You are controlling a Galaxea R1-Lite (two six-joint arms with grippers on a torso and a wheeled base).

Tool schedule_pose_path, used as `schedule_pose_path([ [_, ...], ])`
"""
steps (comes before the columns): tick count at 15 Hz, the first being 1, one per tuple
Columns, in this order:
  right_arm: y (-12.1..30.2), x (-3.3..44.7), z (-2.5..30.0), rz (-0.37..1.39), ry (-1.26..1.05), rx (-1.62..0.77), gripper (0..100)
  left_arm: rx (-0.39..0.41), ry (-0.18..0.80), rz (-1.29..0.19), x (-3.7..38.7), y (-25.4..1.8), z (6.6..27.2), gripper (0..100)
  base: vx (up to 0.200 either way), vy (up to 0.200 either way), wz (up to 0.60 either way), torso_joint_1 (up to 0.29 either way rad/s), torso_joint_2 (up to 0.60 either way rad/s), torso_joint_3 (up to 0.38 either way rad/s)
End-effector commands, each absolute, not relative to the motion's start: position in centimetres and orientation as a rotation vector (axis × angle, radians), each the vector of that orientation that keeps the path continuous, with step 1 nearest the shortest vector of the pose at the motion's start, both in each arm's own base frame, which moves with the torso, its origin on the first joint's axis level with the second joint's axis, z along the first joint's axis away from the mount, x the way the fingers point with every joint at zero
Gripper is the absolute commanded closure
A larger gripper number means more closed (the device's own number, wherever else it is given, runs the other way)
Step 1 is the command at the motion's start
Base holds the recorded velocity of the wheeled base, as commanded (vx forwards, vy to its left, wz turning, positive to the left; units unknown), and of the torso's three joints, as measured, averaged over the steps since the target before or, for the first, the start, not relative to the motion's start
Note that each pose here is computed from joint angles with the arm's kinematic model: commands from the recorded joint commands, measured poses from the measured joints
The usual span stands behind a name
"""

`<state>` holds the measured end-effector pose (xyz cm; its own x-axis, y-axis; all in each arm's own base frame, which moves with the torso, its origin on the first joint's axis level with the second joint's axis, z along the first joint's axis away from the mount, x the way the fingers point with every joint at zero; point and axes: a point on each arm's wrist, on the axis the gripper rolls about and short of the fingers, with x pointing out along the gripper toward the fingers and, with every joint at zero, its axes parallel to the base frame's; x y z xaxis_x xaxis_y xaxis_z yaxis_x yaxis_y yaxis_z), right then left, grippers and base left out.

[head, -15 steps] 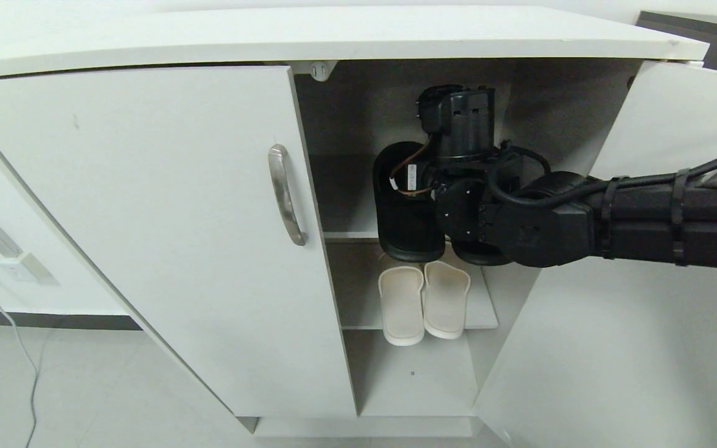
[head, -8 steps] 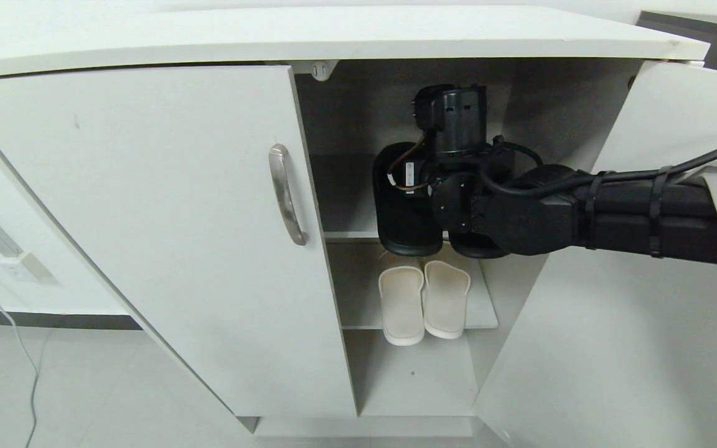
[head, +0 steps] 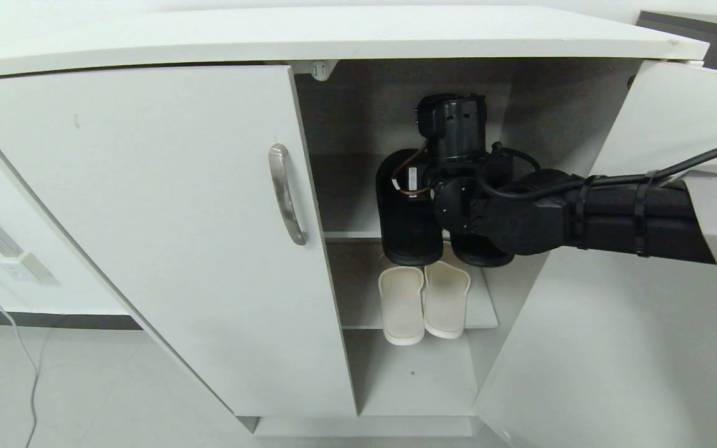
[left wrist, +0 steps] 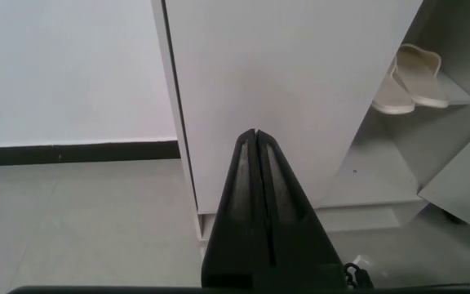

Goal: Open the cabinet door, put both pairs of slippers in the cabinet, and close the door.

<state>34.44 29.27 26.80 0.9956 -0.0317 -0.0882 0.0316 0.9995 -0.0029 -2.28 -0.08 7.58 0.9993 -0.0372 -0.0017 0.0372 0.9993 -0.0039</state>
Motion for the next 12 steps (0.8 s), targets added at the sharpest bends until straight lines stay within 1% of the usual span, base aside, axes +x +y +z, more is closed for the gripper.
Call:
schedule_pose_path([
  [1,29.3,34.5,26.6,-0.033,0.093,-0.005,0,-0.005,0.003,-0.038,-2.3,-0.1,7.6,100,0.000,0.000,0.00,0.000,0.00,0.000],
  [4,29.4,33.9,26.4,-0.024,0.104,-0.013,0,-0.005,0.002,-0.037,-2.3,-0.1,7.6,100,0.000,0.000,0.00,0.000,0.00,0.000],
  [12,28.5,29.2,28.1,0.032,0.113,-0.022,0,-0.005,0.003,-0.037,-2.3,-0.1,7.6,100,0.000,0.000,0.00,0.000,0.00,0.000],
])
